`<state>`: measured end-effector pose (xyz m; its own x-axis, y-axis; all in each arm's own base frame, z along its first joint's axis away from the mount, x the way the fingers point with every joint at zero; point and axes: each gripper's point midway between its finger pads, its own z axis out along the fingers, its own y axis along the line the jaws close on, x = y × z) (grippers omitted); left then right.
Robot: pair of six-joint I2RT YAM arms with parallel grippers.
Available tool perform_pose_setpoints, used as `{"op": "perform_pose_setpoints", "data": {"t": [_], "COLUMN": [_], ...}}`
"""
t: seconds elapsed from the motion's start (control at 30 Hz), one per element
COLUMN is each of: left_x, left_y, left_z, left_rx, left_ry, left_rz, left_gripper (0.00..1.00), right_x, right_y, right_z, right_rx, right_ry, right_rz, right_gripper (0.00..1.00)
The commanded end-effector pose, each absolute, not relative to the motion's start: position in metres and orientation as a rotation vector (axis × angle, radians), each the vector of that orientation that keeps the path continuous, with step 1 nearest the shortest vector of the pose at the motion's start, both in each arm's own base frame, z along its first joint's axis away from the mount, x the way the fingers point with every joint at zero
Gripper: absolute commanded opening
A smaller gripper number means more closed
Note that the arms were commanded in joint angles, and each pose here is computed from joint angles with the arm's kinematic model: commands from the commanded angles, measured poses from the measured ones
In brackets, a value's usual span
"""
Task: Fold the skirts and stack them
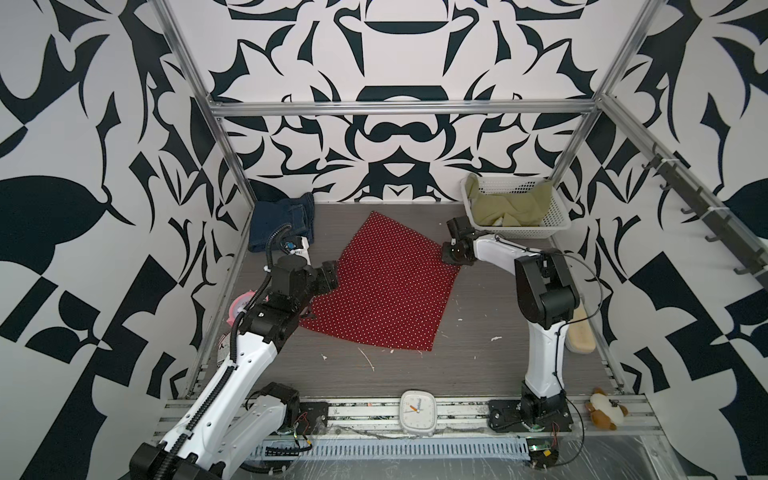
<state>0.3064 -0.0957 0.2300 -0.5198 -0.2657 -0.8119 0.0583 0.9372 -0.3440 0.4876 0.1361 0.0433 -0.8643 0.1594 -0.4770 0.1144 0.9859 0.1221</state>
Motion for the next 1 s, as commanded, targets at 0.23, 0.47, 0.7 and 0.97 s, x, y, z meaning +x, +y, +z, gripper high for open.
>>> {"op": "perform_pose_setpoints", "data": {"t": [0.23, 0.47, 0.7, 0.97], "left_x": [0.306, 0.323, 0.328, 0.316], "left_y": [-0.115, -0.129, -0.135, -0.117], "left_z": [0.207, 0.186, 0.180, 0.179], "left_rx": [-0.094, -0.064, -0.078, -0.107], "left_ry": [2.043, 2.135, 2.158, 2.153], "left_rz": [-0.538, -0.559, -0.590, -0.499], "left_gripper": [0.99, 0.87, 0.88, 0.90], "right_x": [0.422, 0.395, 0.406, 0.438], "right_y": [0.152, 0.131, 0.133, 0.145], "right_z": [0.105, 0.068, 0.043, 0.015], "right_rx": [0.123, 0.166, 0.163, 0.180], "right_ry": [2.576, 2.636, 2.685, 2.706], "right_rz": [0.171, 0.106, 0.078, 0.126], "right_gripper": [0.03, 0.01, 0.03, 0.04]}}
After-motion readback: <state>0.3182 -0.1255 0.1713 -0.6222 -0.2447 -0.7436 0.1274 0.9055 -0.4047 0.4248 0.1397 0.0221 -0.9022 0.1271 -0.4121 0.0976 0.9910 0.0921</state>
